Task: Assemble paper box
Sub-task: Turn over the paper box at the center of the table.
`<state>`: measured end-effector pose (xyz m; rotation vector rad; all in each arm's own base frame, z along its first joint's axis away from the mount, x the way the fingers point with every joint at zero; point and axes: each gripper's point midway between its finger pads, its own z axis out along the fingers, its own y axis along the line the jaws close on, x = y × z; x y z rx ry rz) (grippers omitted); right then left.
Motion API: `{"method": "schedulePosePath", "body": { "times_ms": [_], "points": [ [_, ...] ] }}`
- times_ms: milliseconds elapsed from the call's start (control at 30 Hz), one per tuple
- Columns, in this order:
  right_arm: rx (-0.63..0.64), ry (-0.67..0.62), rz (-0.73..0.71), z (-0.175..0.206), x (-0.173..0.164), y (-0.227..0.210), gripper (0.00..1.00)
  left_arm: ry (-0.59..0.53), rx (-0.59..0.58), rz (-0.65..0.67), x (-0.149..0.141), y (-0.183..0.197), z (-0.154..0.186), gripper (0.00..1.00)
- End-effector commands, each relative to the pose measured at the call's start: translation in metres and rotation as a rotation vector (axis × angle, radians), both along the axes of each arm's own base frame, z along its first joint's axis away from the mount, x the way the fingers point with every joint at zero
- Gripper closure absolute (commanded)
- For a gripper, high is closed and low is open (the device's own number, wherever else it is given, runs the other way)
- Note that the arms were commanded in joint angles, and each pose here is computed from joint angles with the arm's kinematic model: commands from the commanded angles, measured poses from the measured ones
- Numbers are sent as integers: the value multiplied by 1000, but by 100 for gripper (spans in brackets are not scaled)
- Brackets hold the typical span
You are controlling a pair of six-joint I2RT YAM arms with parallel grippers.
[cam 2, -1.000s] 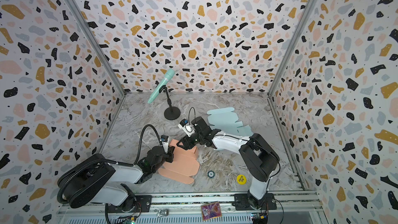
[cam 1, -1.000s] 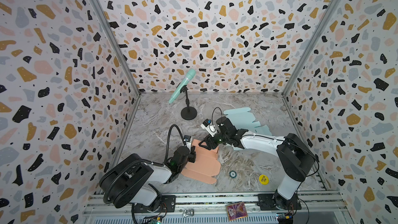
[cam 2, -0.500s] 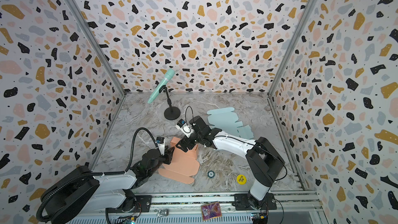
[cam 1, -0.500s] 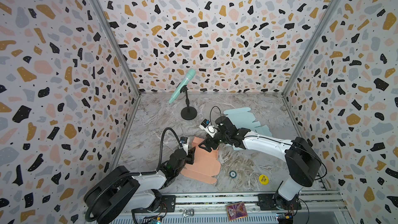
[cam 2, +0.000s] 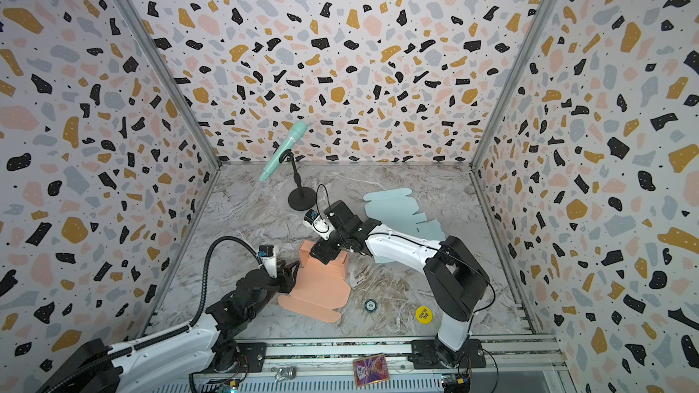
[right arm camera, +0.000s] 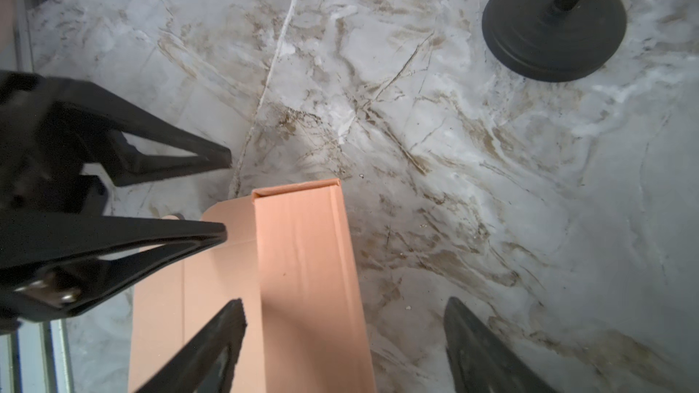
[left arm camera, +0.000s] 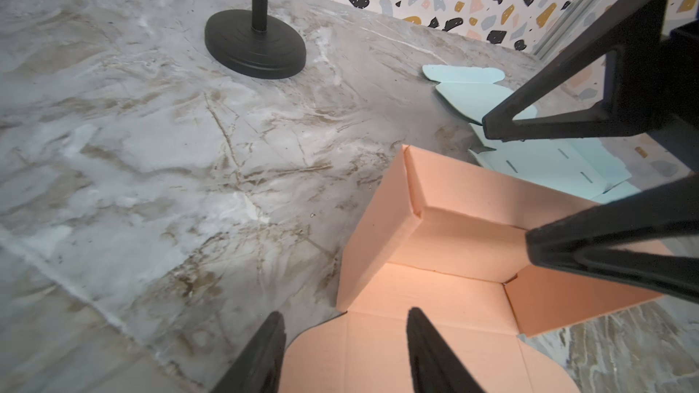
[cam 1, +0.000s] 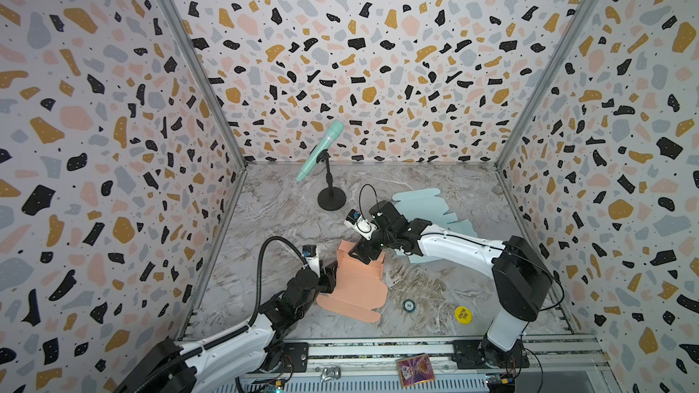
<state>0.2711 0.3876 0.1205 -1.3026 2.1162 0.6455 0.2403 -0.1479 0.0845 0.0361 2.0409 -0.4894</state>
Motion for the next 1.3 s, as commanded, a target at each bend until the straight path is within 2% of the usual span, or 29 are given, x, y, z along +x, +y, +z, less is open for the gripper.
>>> {"method": "schedulePosePath", "body": {
  "times_ms": [0, 200, 367, 567, 767, 1100, 1267],
  "points": [
    [-21, -14, 25, 5, -1, 4, 18, 44, -11, 49, -4, 8, 7, 37],
    [-30, 2, -23, 0, 11, 4, 22, 17, -48, 75, -2, 11, 42, 17],
    [20, 52, -53, 2, 22, 2, 26, 16, -43, 86, 2, 10, 63, 8],
    [58, 90, -93, 2, 39, -8, 27, 40, -18, 130, 6, 15, 83, 7],
    [85, 124, -126, -4, 60, -21, 28, 202, 90, 177, 6, 18, 65, 7],
    [55, 137, -189, -23, 96, -40, 28, 217, -4, 167, 6, 7, 88, 7],
    [42, 140, -208, -31, 103, -49, 28, 220, -69, 164, 3, 4, 90, 6]
  ]
}}
